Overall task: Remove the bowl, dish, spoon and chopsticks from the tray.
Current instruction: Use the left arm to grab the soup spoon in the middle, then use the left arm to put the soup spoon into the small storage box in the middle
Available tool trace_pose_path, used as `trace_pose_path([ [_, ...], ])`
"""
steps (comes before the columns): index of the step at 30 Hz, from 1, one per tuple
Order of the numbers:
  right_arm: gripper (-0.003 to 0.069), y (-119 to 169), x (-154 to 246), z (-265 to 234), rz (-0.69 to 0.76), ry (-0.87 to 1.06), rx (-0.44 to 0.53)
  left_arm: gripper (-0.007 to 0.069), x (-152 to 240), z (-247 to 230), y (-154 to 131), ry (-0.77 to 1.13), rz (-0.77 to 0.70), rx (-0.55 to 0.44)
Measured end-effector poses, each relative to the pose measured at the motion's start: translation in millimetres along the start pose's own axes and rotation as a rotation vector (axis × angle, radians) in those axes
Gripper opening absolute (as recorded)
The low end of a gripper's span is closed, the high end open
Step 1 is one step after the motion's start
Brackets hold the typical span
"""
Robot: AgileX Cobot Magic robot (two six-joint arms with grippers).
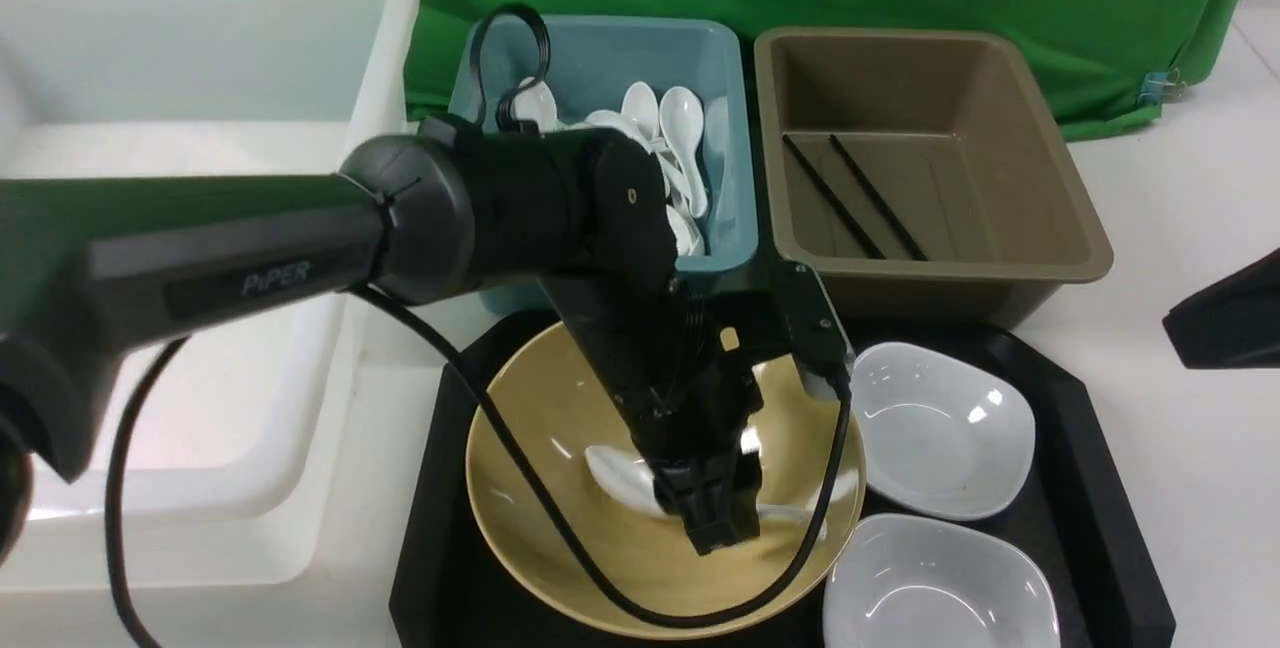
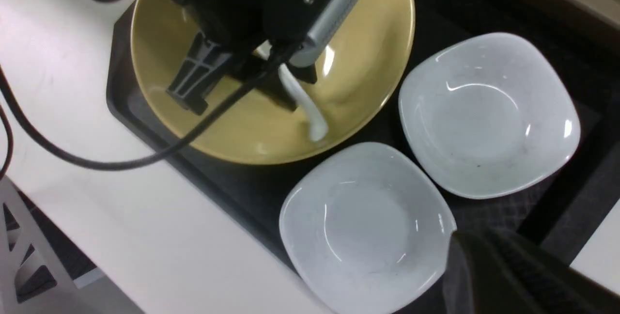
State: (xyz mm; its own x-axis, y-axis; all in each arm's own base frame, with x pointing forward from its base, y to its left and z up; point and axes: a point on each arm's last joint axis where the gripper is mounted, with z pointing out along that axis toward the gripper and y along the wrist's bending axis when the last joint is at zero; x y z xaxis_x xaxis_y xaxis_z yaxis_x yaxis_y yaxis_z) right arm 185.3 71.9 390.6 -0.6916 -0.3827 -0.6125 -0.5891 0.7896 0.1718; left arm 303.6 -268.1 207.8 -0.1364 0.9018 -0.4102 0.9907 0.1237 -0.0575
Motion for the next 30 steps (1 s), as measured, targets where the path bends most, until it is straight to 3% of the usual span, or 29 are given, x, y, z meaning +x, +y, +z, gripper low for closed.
trace_pose_path([
  [2, 0.0007, -0.1, 0.2, 0.2, -0.003, 0.001, 0.0, 0.0031, -9.1, -14.4, 1.3, -0.028, -0.033, -0.023],
  [5, 0.0007, -0.1, 0.3, 0.4, -0.005, 0.002, 0.0, 0.0027, -17.2, -29.2, 3.7, -0.052, -0.07, -0.062],
  [8, 0.0007, -0.2, -0.1, 0.4, -0.006, -0.004, 0.001, 0.0026, -34.2, -62.6, 12.6, -0.104, -0.107, -0.192],
  [11, 0.0007, -0.7, -4.4, 0.3, -0.015, -0.05, 0.007, 0.0026, -56.0, -103.9, 31.7, -0.23, -0.111, -0.418],
  [15, 0.0007, 3.7, -14.9, -0.6, -0.123, -0.167, -0.034, 0.0027, -57.6, -127.7, 72.1, -0.397, -0.217, -0.617],
  [18, 0.0007, 2.8, -23.9, -2.6, -0.141, -0.268, -0.015, 0.0027, -43.1, -122.2, 102.3, -0.461, -0.327, -0.685],
  [23, 0.0007, -2.9, -34.5, -5.8, -0.142, -0.385, 0.055, 0.0037, -18.6, -101.7, 133.7, -0.447, -0.431, -0.704],
  [25, 0.0007, -4.2, -36.4, -5.9, -0.142, -0.403, 0.067, 0.0058, -13.5, -94.3, 138.8, -0.43, -0.448, -0.699],
  [27, 0.001, -6.1, -38.2, -3.7, -0.137, -0.407, 0.072, 0.0155, -10.9, -89.2, 141.6, -0.416, -0.449, -0.698],
  [28, 0.001, -6.4, -38.3, -3.2, -0.137, -0.406, 0.072, 0.0165, -10.7, -88.7, 141.9, -0.413, -0.448, -0.7],
  [30, 0.0013, -7.8, -39.1, -0.8, -0.133, -0.401, 0.072, 0.0332, -9.8, -89.5, 142.4, -0.404, -0.445, -0.713],
])
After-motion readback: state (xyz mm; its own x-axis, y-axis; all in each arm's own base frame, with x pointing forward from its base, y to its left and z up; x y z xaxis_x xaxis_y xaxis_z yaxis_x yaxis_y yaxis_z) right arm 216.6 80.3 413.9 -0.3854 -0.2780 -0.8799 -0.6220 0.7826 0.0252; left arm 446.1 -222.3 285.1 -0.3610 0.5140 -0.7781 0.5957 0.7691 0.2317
